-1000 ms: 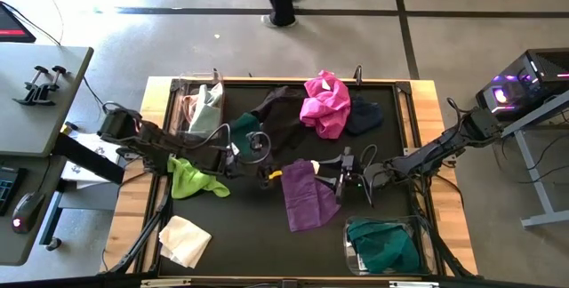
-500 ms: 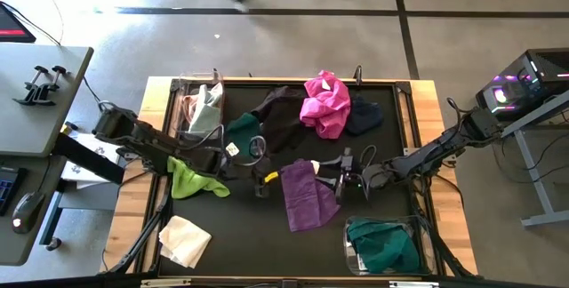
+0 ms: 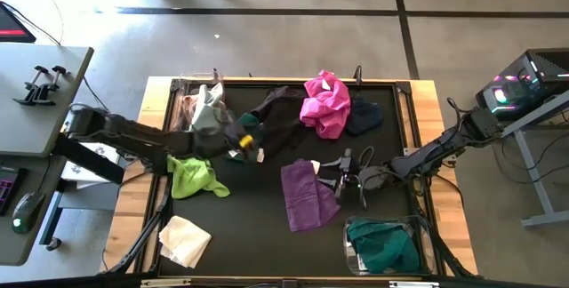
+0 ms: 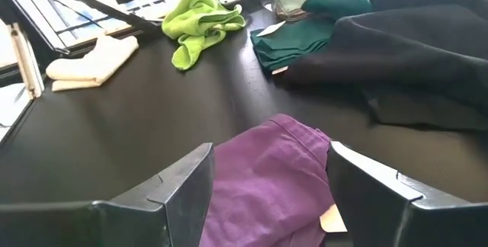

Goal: Sort towels by color in basket
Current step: Put the blue towel into the bottom transparent bin

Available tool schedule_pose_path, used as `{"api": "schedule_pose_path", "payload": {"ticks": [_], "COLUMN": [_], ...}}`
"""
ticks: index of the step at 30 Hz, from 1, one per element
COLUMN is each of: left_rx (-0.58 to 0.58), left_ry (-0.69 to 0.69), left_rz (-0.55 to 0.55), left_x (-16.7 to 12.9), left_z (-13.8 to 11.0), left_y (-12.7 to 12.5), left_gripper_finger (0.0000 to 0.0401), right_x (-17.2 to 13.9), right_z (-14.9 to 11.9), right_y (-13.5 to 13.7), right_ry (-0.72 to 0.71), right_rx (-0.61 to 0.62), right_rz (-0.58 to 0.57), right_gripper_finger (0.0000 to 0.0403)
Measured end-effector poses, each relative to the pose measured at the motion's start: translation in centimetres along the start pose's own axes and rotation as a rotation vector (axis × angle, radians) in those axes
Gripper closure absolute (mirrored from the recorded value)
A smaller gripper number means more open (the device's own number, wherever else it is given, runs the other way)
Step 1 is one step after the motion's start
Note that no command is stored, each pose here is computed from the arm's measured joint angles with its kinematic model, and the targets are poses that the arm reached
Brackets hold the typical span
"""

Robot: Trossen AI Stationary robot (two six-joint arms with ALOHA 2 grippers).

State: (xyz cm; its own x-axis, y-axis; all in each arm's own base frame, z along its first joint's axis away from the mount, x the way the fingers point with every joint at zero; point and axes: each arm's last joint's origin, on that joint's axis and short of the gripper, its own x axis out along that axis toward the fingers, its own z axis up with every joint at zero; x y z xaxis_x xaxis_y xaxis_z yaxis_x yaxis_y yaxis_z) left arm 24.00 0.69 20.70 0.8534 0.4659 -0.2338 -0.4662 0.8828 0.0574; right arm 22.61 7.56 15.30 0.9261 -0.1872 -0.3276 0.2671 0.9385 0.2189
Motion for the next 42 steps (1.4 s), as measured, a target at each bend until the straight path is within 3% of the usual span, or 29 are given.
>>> {"api": "schedule_pose_path", "payload": {"ticks": [5,10,14,21,29,36,42], "left_rx": [-0.201,-0.213,-0.207,-0.199,-0.186,-0.184,-0.18], "left_ry": [-0.081,-0.078,-0.022,0.027,0.053,0.078,0.107], "left_rz": [0.04,0.042,0.035,0.018,0.023,0.028,0.034], "left_x": [-1.6,-2.4,-2.4,-2.3,-1.9,-1.5,-1.2], "left_z": [0.9,0.3,-0.6,-1.3,-1.8,-2.3,-2.9], "left_y": [2.3,2.8,2.5,1.9,1.7,1.5,1.4], "left_gripper_finger": [0.0206,0.0206,0.0206,0.0206,0.0206,0.0206,0.0206], "right_x": [0.1,0.5,0.1,-2.5,-4.9,-4.1,-2.8], "right_z": [0.2,0.8,2.7,5.0,3.8,2.6,1.3], "right_y": [-0.1,-1.0,-2.6,-7.3,-11.0,-13.4,-15.3], "right_ry": [-0.01,-0.031,-0.051,0.016,0.222,0.337,0.447], "right_rx": [0.008,0.08,-0.019,0.019,0.072,0.074,0.058], "right_rz": [-0.006,-0.037,-0.048,-0.244,-0.494,-0.702,-0.793], "right_gripper_finger": [0.016,0.016,0.016,0.016,0.016,0.016,0.0163]}}
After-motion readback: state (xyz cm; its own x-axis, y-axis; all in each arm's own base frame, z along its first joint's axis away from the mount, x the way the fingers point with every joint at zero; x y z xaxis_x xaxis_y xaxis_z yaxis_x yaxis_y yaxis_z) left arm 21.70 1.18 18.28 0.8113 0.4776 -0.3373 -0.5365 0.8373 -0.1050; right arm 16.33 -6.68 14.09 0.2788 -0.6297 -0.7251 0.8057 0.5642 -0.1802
